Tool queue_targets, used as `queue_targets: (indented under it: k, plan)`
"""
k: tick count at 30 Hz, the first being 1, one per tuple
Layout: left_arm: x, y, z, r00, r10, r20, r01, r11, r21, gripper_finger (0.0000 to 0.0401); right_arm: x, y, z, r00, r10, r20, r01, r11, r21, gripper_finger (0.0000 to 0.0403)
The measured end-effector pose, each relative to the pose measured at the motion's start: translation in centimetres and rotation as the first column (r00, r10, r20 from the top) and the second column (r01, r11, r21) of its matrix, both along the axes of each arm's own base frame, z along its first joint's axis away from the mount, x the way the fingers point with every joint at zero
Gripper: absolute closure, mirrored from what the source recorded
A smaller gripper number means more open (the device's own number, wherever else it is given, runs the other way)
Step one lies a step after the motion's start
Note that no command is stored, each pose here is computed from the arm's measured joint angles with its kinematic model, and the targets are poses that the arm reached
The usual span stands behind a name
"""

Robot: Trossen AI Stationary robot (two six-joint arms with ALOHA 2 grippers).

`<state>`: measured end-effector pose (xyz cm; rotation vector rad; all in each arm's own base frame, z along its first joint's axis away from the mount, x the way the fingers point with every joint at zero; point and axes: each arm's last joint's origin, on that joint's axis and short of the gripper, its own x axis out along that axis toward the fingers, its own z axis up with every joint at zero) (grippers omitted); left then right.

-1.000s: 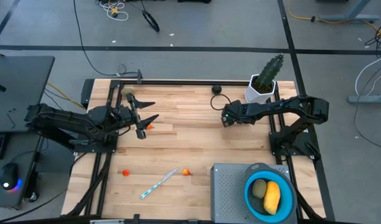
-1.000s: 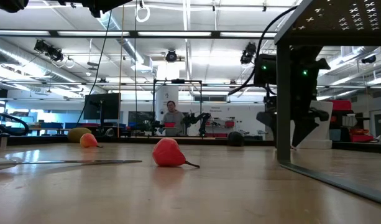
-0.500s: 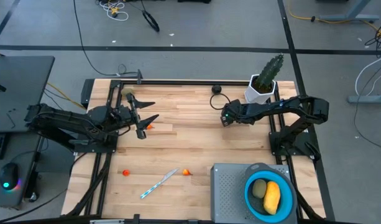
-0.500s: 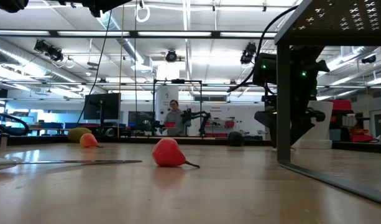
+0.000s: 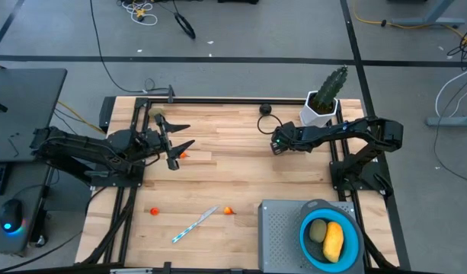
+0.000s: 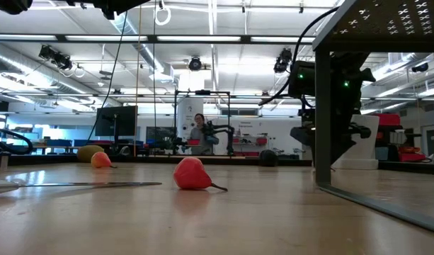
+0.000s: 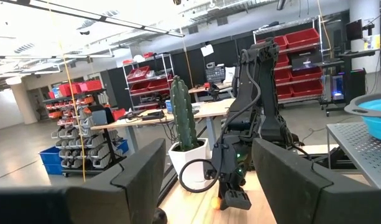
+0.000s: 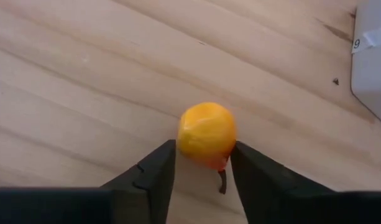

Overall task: Pick & Place Fruit
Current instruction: Put the yellow pear into the blue strainer bowl on the shelf

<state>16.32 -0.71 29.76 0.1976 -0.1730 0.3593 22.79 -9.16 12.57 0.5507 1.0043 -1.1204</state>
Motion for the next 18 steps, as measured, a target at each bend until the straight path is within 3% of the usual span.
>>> queue_targets:
  k: [8,18]
  plan:
    - [0.00,0.00,0.00,1.000,0.000,0.000,0.000,1.000,0.000,0.0153,0.01,0.02,0.01,1.000,0.013,-0.009,-0.013,1.000,-0.009,0.0287]
    - [0.00,0.00,0.00,1.000,0.000,0.000,0.000,1.000,0.000,0.0153,0.32,0.69,0.04,0.999,0.044,-0.011,-0.044,0.999,-0.025,0.0293]
